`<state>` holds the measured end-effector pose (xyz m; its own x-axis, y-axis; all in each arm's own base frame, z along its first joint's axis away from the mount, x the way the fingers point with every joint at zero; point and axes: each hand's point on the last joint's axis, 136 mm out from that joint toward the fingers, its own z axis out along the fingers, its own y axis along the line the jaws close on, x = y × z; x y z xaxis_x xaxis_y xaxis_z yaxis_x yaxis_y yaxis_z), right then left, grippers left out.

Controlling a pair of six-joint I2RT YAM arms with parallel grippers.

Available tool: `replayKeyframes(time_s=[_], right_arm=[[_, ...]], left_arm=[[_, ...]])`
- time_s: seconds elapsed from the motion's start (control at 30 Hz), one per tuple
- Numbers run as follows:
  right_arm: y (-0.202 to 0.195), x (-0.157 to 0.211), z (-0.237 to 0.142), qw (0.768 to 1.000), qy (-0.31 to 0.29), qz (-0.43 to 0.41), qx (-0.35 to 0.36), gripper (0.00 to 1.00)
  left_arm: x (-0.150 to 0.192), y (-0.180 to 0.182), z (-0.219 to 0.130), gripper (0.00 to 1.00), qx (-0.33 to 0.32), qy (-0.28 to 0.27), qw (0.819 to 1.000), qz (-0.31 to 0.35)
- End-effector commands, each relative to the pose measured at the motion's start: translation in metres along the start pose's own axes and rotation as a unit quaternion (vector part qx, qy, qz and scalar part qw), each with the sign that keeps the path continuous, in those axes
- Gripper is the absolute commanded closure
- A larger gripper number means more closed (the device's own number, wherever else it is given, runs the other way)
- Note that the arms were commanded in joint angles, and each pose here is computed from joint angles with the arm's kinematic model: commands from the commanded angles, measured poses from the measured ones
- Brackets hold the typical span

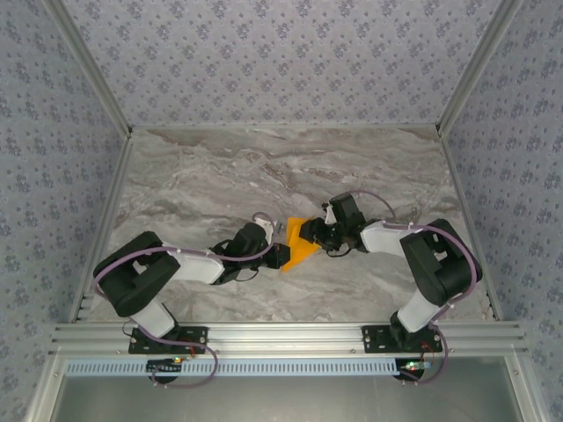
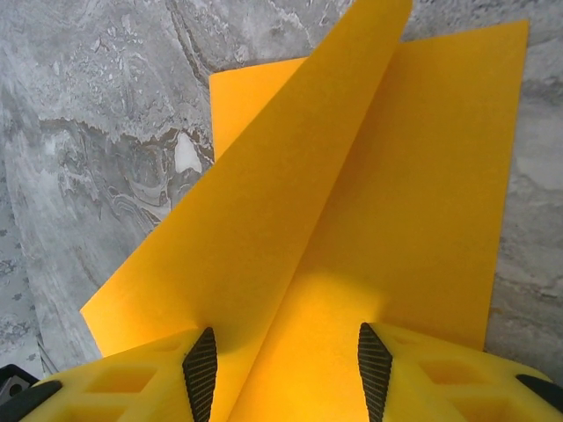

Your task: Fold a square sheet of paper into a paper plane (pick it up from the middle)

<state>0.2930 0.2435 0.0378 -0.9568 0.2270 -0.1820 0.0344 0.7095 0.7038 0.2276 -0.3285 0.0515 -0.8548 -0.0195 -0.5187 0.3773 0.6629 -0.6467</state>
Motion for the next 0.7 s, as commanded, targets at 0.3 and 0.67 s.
replayKeyframes(time_s=[0.3, 0.67], right_arm=[[0.005, 0.000, 0.006, 1.000, 0.006, -0.003, -0.009, 0.41], [-0.012, 0.007, 0.014, 0.999, 0.020, 0.008, 0.046, 0.39]], left_arm=[[0.001, -0.005, 0.006, 0.80, 0.017, 0.016, 1.000, -0.013], [-0.009, -0.007, 0.000, 0.80, 0.014, 0.006, 1.000, -0.011]])
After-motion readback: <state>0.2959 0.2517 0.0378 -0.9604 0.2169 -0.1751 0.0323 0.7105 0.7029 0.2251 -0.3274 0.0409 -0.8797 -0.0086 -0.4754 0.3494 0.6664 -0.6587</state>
